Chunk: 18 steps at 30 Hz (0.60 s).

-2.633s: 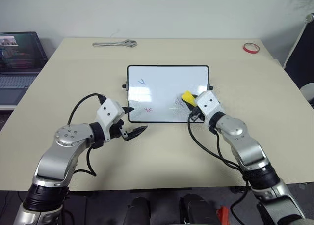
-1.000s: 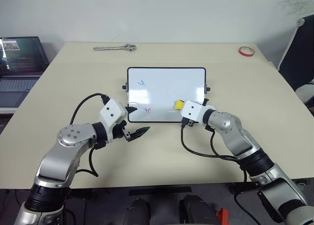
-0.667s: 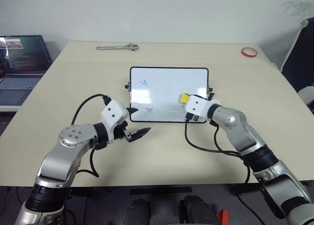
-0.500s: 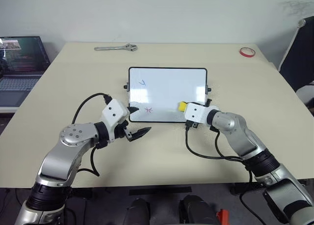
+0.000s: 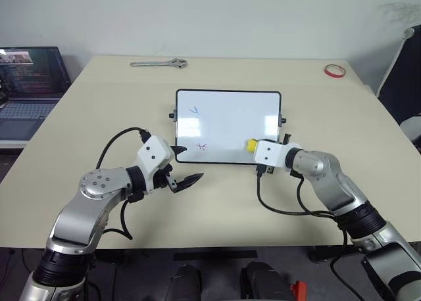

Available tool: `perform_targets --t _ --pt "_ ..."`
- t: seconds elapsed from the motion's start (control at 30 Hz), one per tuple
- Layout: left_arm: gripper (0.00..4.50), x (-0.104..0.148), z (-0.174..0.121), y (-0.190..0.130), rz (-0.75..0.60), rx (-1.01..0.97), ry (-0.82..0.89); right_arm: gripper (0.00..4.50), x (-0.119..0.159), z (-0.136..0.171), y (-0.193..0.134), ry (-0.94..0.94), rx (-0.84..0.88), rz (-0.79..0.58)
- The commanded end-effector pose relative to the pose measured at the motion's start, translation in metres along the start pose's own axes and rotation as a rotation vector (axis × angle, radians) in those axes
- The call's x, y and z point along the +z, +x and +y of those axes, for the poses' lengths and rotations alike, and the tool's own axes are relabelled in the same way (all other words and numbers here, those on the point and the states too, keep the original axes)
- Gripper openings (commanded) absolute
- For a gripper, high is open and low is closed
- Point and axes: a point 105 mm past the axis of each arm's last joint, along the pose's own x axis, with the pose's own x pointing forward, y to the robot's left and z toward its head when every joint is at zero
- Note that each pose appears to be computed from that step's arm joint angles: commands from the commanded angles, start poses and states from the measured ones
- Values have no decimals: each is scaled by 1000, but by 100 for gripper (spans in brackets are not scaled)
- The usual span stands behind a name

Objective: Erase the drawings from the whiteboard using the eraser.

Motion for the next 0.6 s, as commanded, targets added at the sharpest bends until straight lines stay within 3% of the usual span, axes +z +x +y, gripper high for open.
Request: perform_targets --t 0.03,0.17,0.43,0.6 --pt "450 9 4 -2 -34 6 27 112 -21 0 4 49 -33 93" --pt "450 6 6 -4 -30 21 23 112 1 -22 1 238 -125 -30" --pt "450 -5 29 -29 1 133 10 111 50 -29 -39 585 -27 -336" --pt "450 1 59 -50 -53 267 -7 111 55 -21 -71 705 25 -403"
